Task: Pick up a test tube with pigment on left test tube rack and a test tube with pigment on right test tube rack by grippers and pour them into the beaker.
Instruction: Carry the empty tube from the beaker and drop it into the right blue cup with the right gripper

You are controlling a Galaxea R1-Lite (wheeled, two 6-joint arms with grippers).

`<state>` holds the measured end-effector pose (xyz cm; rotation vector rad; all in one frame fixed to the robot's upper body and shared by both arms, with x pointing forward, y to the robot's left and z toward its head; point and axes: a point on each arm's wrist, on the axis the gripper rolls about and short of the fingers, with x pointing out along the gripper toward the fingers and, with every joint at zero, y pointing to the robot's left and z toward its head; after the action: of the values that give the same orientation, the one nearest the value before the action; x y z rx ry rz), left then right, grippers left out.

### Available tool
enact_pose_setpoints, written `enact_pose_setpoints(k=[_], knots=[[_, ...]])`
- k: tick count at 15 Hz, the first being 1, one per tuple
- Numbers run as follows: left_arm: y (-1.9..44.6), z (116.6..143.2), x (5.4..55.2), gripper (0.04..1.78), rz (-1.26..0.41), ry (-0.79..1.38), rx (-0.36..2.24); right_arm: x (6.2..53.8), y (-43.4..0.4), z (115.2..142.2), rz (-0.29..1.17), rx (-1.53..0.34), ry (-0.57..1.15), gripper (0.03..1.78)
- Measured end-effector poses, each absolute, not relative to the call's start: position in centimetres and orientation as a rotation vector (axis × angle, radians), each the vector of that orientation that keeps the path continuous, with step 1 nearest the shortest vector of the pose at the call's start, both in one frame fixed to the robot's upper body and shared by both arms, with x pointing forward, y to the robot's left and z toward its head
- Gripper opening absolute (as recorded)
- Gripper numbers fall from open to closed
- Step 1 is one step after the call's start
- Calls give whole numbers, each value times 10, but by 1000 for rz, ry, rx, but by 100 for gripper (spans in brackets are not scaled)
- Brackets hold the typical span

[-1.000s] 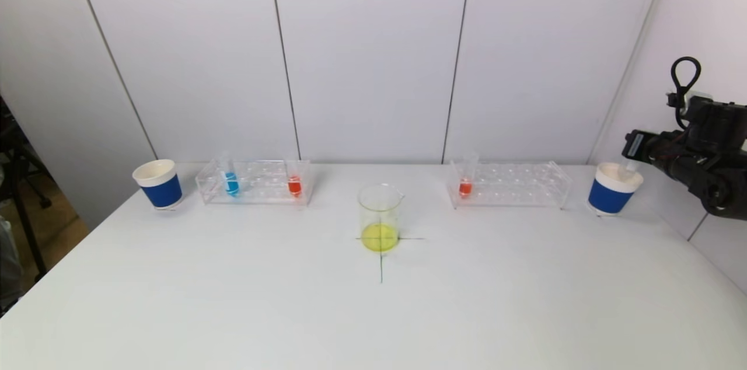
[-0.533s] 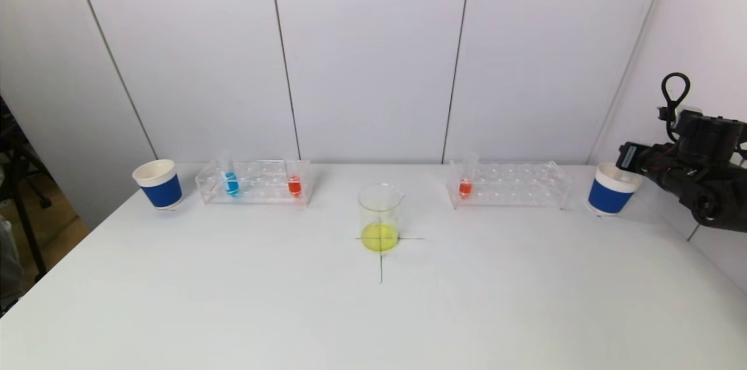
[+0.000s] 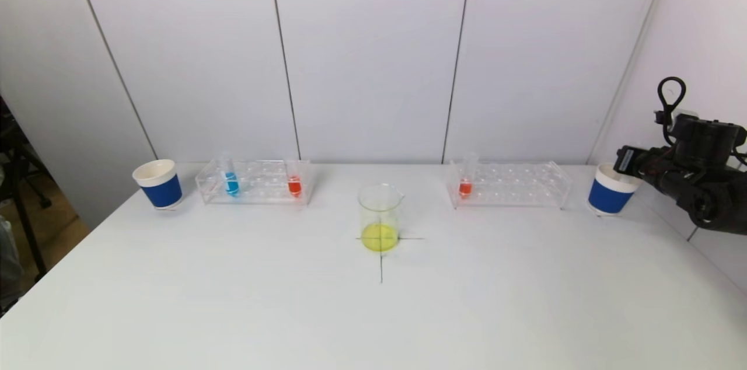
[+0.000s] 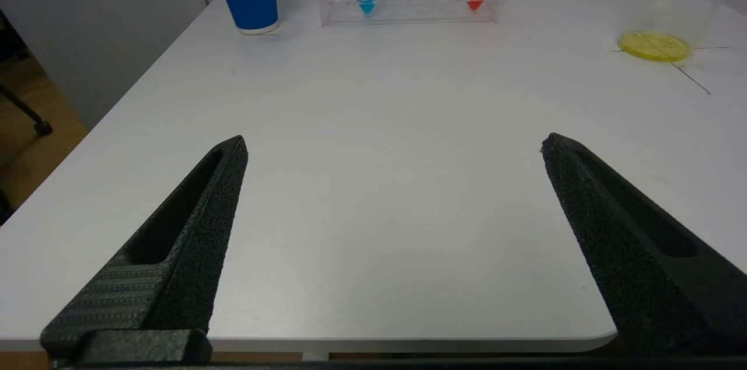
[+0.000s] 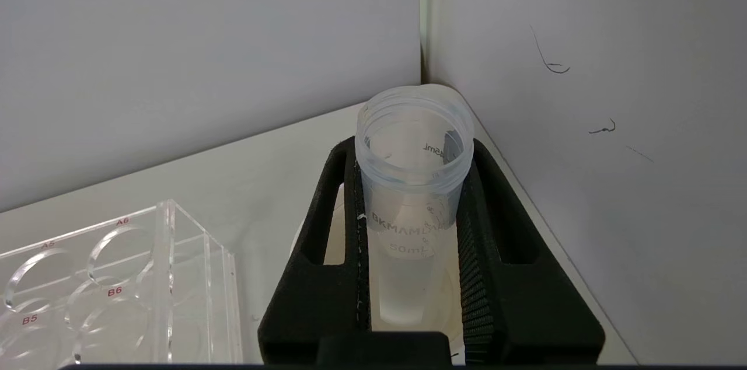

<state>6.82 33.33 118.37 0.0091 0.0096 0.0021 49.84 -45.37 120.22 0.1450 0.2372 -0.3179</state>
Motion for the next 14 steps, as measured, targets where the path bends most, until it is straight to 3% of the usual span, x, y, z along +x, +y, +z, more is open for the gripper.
enact_pose_setpoints(k=[4,7,9,14], knots=[[333,1184,68,176,3,10,9,498,-451,1202,-313,146,240,48],[333,1184,68,176,2,10,9,499,-451,1202,-314,146,235,60],[333,1184,68,176,3,10,9,499,-452,1204,-314,143,220,79],[333,1184,68,176,3,10,10,499,-452,1203,-314,144,220,153]])
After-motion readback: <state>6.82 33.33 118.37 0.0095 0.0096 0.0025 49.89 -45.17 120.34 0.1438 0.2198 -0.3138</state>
